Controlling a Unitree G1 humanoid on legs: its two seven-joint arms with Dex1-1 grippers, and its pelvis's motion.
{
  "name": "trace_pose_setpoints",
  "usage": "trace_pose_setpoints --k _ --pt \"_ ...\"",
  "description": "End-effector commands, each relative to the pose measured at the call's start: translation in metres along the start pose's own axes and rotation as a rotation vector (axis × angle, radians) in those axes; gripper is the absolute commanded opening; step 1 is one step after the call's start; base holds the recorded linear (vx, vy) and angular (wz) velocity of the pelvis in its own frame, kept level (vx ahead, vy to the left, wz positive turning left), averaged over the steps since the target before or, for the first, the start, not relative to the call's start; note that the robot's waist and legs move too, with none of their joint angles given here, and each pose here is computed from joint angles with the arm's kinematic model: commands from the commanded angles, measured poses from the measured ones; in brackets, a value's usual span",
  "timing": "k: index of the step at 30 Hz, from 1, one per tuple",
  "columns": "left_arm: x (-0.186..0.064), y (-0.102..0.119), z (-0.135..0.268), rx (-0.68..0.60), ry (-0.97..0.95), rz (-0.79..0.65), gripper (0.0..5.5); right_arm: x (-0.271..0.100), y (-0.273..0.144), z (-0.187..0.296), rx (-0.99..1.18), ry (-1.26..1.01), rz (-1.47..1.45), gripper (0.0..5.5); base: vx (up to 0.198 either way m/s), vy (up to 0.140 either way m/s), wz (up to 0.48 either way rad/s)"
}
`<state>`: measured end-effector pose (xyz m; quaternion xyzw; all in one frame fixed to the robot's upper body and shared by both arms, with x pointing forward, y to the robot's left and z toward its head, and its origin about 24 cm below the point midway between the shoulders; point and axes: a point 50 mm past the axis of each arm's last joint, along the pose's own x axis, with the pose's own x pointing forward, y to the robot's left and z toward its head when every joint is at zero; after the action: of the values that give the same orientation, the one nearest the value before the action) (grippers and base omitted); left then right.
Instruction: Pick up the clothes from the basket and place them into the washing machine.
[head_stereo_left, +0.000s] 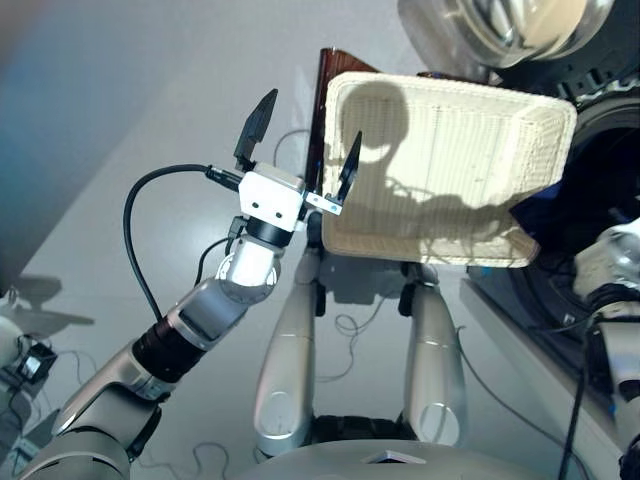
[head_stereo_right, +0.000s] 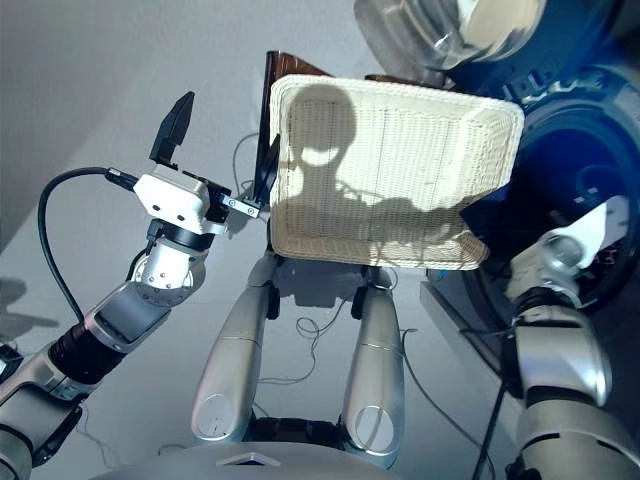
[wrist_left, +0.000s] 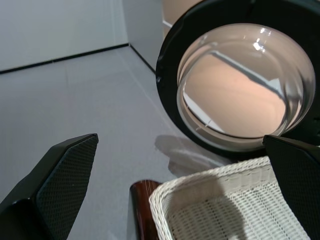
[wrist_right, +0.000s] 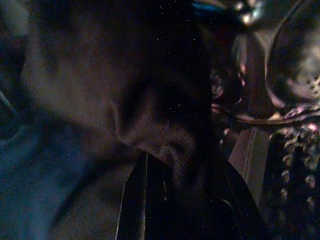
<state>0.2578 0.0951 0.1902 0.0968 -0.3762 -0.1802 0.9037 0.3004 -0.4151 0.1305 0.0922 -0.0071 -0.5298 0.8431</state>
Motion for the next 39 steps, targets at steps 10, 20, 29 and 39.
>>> trace_pose_setpoints --k 10,20,29,39 --pt "0.002 0.000 0.045 -0.056 -0.222 -0.003 5.50 0.021 -0.041 0.123 0.056 -0.309 -0.130 0.00 0.000 0.000 0.000" --pt "0.006 0.004 0.049 -0.014 -0.253 0.008 5.50 0.021 -0.041 0.126 0.065 -0.326 -0.157 5.50 0.000 0.000 0.000" --pt "0.004 0.005 0.046 -0.026 -0.240 0.020 5.50 0.014 -0.016 0.101 0.071 -0.303 -0.045 5.50 0.000 0.000 0.000" --pt "0.002 0.007 0.039 -0.061 -0.205 0.083 5.50 -0.072 0.064 0.053 0.302 -0.462 0.422 5.50 0.000 0.000 0.000"
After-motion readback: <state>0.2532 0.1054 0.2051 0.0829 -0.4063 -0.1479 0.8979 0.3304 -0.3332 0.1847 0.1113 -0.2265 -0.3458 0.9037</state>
